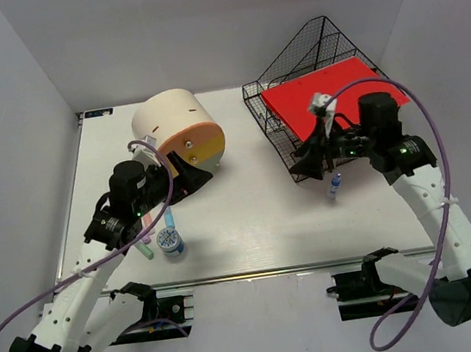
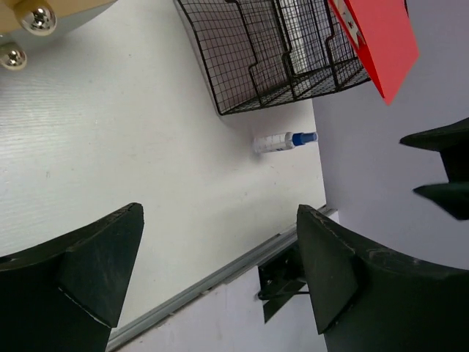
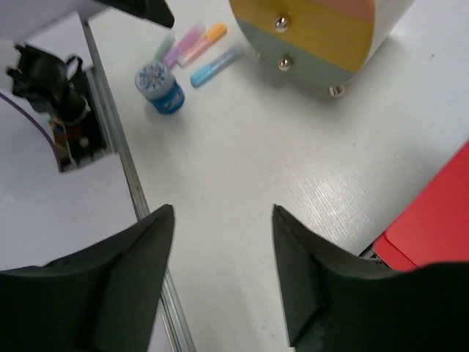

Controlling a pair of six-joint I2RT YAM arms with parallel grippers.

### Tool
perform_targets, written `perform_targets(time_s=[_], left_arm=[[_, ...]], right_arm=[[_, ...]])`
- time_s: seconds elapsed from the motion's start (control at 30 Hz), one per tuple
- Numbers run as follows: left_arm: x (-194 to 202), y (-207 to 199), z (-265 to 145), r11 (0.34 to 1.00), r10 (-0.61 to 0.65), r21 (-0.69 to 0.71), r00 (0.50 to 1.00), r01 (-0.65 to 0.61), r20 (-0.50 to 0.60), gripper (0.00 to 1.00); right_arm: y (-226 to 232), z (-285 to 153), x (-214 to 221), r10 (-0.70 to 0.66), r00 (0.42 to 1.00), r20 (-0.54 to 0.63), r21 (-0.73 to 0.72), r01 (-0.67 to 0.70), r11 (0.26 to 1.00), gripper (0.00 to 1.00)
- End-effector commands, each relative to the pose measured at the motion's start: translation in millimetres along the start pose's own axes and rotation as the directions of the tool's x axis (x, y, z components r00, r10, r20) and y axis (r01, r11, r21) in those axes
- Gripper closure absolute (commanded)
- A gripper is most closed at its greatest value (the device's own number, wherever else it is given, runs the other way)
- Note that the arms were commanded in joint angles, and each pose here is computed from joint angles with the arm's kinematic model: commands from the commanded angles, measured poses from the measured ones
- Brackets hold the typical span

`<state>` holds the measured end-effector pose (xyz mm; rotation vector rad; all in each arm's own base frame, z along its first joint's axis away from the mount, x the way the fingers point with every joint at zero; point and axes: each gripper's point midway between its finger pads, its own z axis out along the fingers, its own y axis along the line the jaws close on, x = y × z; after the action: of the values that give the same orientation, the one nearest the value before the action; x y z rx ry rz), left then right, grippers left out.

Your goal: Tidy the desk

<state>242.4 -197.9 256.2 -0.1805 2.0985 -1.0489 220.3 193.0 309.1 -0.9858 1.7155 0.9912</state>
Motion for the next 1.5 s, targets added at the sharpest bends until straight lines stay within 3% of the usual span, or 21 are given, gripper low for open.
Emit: perform_targets(time_s=[0.0, 0.07, 0.2, 0.3, 0.4, 0.43, 0.6, 0.7, 0.8, 0.93, 1.07, 1.2, 1.47], left_arm=[[-10.5, -5.2, 1.4, 1.000, -0.004, -0.020, 0.999, 0.005, 0.047, 0.05], [-8.3, -5.8, 4.1, 1.000, -0.004, -0.025, 0.999, 0.005, 0.054, 0.05], [-12.1, -4.5, 9.8, 0.999, 0.001, -0.055, 0.997, 0.003, 0.080, 0.05], [-7.8, -1.2, 18.9, 0.996, 0.008, -0.090, 0.997, 0.000, 0.082, 0.06], [-10.6, 6.2, 26.8, 0.989, 0.015, -0.149, 0.992, 0.004, 0.124, 0.09], [-13.4, 7.4, 28.0, 0.986, 0.023, -0.165, 0.990, 0.001, 0.141, 0.12], [-38.5, 20.7, 30.4, 0.951, 0.101, -0.308, 0.962, -0.018, 0.255, 0.31], [-56.0, 17.2, 31.0, 0.933, 0.165, -0.356, 0.943, -0.055, 0.288, 0.56], [-64.2, 7.4, 34.7, 0.916, 0.215, -0.389, 0.940, -0.099, 0.266, 0.69], [-66.8, 13.2, 51.8, 0.875, 0.241, -0.469, 0.949, -0.122, 0.201, 0.66], [-69.0, 16.6, 55.3, 0.839, 0.258, -0.528, 0.951, -0.133, 0.170, 0.45], [-72.1, 24.6, 59.5, 0.792, 0.281, -0.592, 0.950, -0.149, 0.136, 0.38], [-81.3, 41.9, 68.2, 0.714, 0.336, -0.682, 0.932, -0.159, 0.134, 0.38]], right_arm=[[-4.0, 3.9, -8.3, -0.148, 0.986, -0.074, 0.092, 0.155, 0.984, 0.36], [-6.8, 7.0, -8.8, -0.192, 0.976, -0.104, 0.119, 0.204, 0.972, 0.30], [-7.6, 15.8, -12.1, -0.244, 0.965, -0.098, 0.139, 0.256, 0.957, 0.29], [-2.9, 31.4, -6.9, -0.241, 0.966, -0.096, 0.098, 0.250, 0.963, 0.47], [-0.3, 47.4, -0.2, -0.228, 0.967, -0.114, 0.049, 0.235, 0.971, 0.92], [-2.0, 51.7, 1.2, -0.221, 0.968, -0.120, 0.045, 0.228, 0.973, 1.00], [-1.4, 61.5, 10.1, -0.226, 0.970, -0.094, 0.043, 0.231, 0.972, 1.00], [-1.6, 59.6, 9.0, -0.248, 0.966, -0.069, 0.061, 0.252, 0.966, 1.00], [-1.6, 57.4, 5.4, -0.258, 0.965, -0.052, 0.074, 0.261, 0.963, 1.00], [-5.4, 57.5, 1.7, -0.262, 0.964, -0.043, 0.098, 0.265, 0.959, 1.00], [-4.4, 56.4, -4.2, -0.264, 0.964, -0.032, 0.101, 0.266, 0.959, 0.87], [-3.5, 52.3, -11.1, -0.277, 0.961, -0.013, 0.118, 0.276, 0.954, 0.85], [-3.0, 50.6, -11.5, -0.273, 0.962, -0.006, 0.126, 0.272, 0.954, 0.84]])
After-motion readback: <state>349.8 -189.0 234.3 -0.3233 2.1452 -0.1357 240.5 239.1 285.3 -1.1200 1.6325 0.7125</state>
